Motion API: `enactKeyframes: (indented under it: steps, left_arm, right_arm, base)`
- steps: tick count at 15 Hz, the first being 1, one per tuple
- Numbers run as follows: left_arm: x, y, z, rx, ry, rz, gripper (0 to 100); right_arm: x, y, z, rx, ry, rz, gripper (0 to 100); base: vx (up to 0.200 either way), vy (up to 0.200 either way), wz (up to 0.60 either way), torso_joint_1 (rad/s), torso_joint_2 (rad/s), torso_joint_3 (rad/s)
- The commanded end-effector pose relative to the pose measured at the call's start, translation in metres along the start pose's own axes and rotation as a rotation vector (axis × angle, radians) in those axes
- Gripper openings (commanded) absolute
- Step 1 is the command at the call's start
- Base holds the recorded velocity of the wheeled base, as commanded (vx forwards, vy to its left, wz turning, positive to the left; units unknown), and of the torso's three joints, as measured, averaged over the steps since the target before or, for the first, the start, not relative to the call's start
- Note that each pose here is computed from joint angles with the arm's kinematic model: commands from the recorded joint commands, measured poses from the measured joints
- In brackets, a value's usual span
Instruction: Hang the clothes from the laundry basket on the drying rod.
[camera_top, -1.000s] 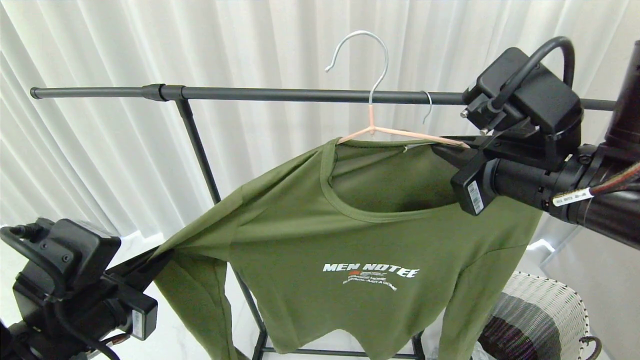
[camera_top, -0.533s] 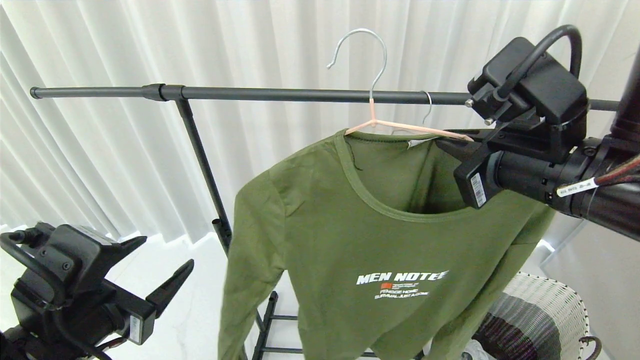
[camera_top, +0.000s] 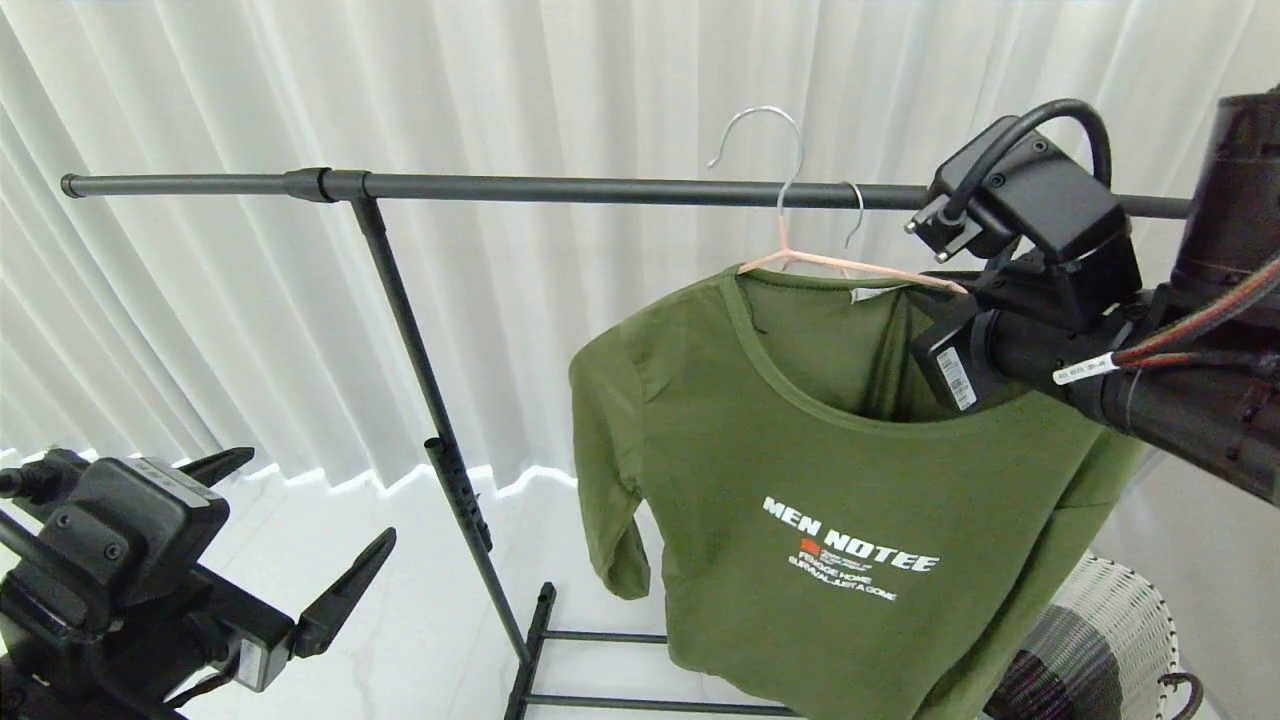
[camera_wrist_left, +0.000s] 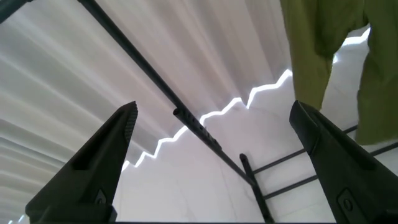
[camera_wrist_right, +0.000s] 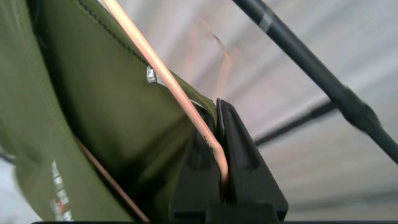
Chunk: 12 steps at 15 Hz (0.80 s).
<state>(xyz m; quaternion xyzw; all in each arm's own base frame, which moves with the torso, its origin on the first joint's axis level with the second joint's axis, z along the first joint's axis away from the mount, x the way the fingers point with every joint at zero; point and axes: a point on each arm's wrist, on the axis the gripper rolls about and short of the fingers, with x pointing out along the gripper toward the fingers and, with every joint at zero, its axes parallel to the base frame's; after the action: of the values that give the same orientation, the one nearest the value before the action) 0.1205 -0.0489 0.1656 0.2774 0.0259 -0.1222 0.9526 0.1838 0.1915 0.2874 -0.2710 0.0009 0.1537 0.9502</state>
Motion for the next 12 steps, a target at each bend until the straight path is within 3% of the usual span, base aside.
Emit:
enactKeyframes:
  steps: [1,5,10,12]
  left_arm:
    - [0.0,0.001,0.001,-0.002,-0.007,0.009,100]
    - [0.0,0.001,0.001,-0.002,-0.007,0.009,100]
    - [0.0,0.002,0.002,-0.002,-0.007,0.012,100]
    - [0.0,0.002,0.002,-0.002,-0.006,0.011,100]
  right_arm:
    - [0.014,0.005,-0.007,-0.017,0.056,-0.043,0]
    - [0.028,0.008,-0.012,-0.016,0.124,-0.17,0]
    - [0.031,0.01,-0.012,-0.007,0.128,-0.204,0]
    - [0.031,0.009,-0.011,-0.006,0.128,-0.206,0]
  base:
    - [0.0,0.0,0.0,0.0,0.0,0.0]
    - [0.0,0.0,0.0,0.0,0.0,0.0]
    - [0.0,0.0,0.0,0.0,0.0,0.0]
    - [0.0,0.2,0.0,0.0,0.0,0.012]
